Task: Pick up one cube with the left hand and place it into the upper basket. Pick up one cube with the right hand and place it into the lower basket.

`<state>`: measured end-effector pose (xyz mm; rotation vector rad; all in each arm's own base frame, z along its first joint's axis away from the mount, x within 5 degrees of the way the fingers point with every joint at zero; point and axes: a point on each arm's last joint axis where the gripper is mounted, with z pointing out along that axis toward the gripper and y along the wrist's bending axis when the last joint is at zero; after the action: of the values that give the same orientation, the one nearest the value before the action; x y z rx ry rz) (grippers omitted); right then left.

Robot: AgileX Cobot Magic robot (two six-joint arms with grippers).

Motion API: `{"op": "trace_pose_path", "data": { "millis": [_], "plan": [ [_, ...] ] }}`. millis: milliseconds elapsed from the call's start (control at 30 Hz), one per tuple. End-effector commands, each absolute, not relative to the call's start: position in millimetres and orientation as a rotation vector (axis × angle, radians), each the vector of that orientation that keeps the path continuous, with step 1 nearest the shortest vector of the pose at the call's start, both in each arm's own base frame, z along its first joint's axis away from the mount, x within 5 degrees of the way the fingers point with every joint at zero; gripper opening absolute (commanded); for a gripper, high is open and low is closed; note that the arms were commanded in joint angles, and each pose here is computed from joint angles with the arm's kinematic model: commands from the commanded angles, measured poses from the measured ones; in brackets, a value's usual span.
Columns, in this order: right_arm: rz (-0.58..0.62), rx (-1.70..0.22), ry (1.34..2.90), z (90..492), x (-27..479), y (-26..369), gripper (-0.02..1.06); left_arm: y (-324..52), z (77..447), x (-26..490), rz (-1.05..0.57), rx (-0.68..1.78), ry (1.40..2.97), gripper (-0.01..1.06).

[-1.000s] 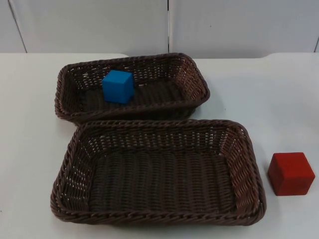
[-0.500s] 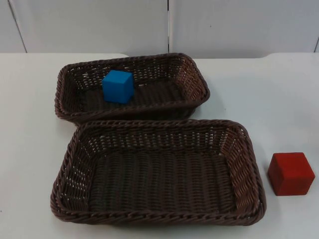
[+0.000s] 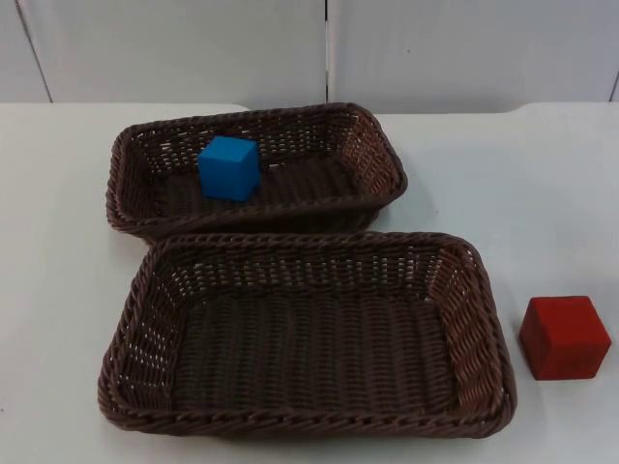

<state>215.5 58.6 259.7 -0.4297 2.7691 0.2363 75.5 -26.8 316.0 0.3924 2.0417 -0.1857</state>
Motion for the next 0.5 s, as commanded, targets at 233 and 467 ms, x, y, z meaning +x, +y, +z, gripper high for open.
{"op": "trace_pose_path", "data": {
  "millis": [233, 467],
  "plan": [
    [0.237, -0.573, 2.798, 217.7, 238.3, 93.7, 1.05, -27.2, 316.4, 74.9, -0.196, 0.388, 2.027, 1.05],
    [0.219, -0.462, 2.782, 185.2, 262.5, 103.5, 1.05, -26.9, 316.5, 75.0, -0.191, 0.39, 2.026, 1.05]
  ]
}}
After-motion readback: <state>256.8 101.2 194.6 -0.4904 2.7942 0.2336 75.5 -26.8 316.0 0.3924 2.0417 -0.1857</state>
